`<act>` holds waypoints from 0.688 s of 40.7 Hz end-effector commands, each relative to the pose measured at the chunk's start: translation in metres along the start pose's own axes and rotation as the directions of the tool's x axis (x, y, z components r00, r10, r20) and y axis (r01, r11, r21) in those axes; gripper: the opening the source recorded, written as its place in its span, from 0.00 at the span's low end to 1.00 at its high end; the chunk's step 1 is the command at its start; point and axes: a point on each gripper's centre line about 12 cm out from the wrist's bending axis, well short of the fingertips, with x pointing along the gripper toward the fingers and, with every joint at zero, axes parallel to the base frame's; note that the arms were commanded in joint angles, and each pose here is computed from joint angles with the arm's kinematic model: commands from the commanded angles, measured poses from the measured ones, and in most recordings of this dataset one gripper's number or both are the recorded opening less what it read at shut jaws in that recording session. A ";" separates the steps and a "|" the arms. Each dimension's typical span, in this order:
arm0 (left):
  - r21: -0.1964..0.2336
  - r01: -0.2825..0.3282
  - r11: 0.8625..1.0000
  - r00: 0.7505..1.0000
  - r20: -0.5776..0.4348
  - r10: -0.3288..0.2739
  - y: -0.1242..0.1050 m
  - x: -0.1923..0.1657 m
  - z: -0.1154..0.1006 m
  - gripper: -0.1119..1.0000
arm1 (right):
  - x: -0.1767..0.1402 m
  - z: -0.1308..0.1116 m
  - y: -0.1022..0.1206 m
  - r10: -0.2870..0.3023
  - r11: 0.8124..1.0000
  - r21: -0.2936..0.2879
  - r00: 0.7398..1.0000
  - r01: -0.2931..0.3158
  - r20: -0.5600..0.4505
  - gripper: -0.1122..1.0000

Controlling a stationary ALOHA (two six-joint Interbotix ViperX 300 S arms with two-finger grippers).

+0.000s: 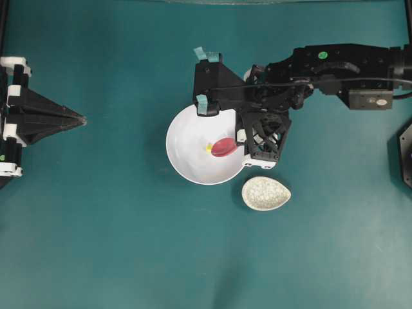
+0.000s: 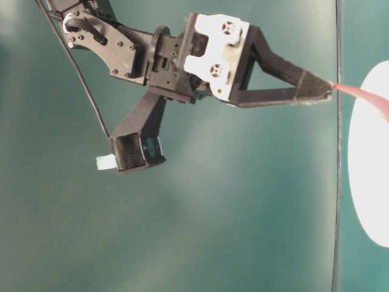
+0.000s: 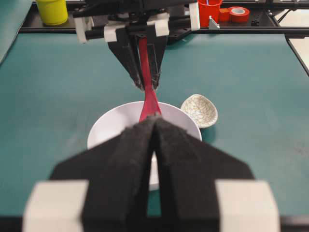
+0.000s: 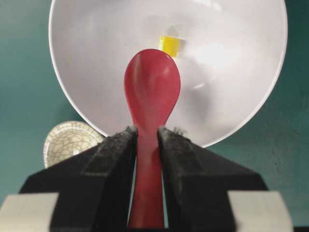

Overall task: Scoop the yellow hexagonal prism block from the bowl with a spoon using the right arm.
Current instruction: 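Lower the spoon bowl into the white bowl beside the yellow block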

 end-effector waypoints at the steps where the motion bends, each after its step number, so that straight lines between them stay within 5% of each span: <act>1: 0.002 -0.001 1.000 0.999 0.032 0.000 0.000 0.002 0.012 0.10 | -0.005 0.005 0.002 -0.001 1.000 -0.005 1.000 0.001 0.021 0.30; 28: 0.003 -0.002 1.000 0.999 0.032 0.002 0.001 0.002 0.012 0.10 | 0.020 0.010 -0.005 -0.010 1.000 -0.010 1.000 0.010 0.018 0.30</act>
